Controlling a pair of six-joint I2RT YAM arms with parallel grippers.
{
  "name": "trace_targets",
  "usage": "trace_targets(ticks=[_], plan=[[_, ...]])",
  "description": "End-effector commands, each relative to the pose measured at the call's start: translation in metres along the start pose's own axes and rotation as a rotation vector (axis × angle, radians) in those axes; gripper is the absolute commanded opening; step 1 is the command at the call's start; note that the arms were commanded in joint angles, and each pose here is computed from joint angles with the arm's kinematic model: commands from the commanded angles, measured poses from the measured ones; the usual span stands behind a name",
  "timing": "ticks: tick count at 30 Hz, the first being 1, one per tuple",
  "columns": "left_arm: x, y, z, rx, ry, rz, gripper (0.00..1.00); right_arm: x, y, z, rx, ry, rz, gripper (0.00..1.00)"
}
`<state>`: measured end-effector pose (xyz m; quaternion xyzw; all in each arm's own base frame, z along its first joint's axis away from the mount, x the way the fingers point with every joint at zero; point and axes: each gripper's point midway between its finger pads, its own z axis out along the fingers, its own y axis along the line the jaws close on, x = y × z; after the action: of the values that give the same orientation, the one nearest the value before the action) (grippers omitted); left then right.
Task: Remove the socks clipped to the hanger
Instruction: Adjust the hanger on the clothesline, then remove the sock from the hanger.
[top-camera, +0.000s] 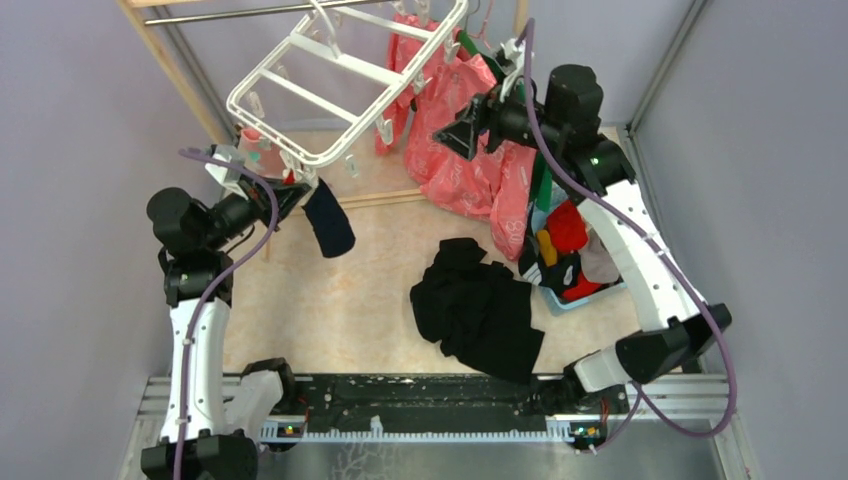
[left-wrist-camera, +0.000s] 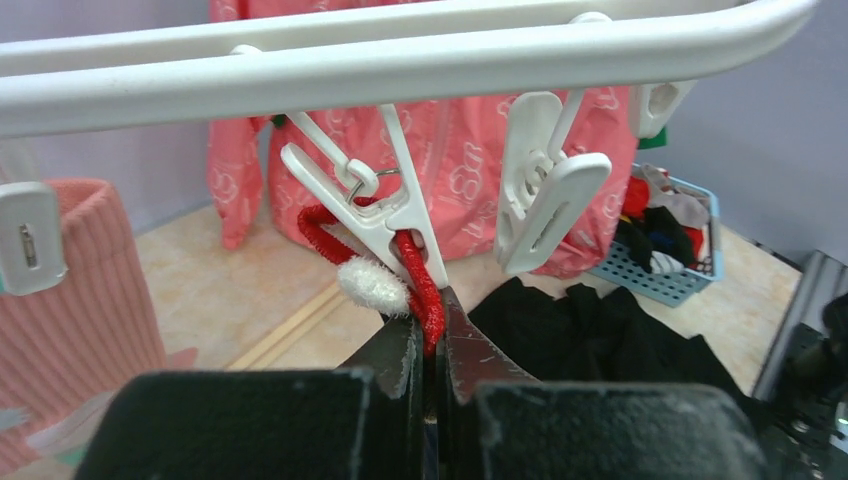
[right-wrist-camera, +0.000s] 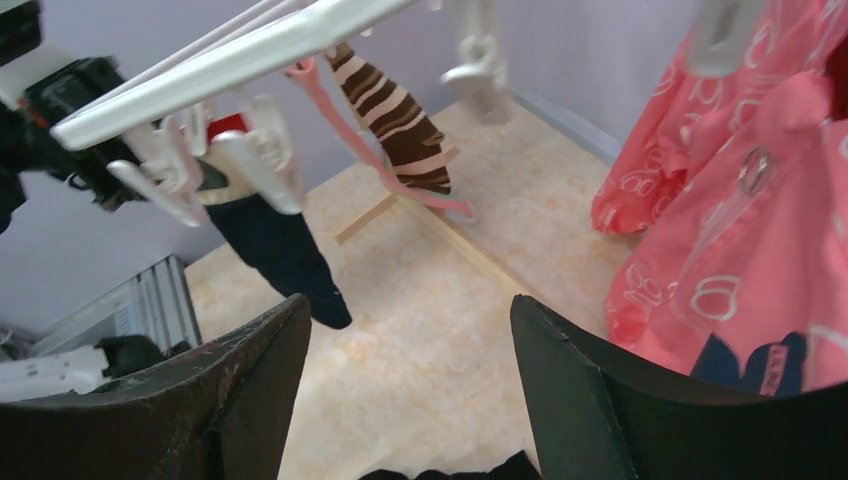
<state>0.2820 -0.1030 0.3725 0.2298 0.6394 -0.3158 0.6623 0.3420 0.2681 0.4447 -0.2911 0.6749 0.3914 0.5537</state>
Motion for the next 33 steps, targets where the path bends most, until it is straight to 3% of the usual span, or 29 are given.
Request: trace_targets(ticks=[1,5,12,17,26,33], plan=[[0.003,-0.031,-0.005,0.104,0.033,-0.081,0.0,0.001,0.029,-0.018,-0.113,-0.059,-0.059,0.74],[0.002,-0.044,-0.011,0.122,0.04,-0.094,0.0,0.017,0.027,-0.02,-0.108,-0.045,-0.062,0.74],[-0.004,-0.057,-0.015,0.154,0.037,-0.089,0.0,-0.003,0.014,-0.023,-0.017,-0.071,-0.12,0.74],[-0.011,-0.068,-0.014,0.201,0.04,-0.096,0.0,0.006,0.035,-0.013,-0.158,-0.069,-0.098,0.74],[-0.021,-0.096,-0.01,0.328,0.031,-0.178,0.01,0.062,0.108,0.02,-0.462,-0.106,-0.112,0.75],[-0.015,-0.103,-0.01,0.368,0.03,-0.252,0.02,0.1,0.145,0.053,-0.62,-0.046,-0.031,0.75]])
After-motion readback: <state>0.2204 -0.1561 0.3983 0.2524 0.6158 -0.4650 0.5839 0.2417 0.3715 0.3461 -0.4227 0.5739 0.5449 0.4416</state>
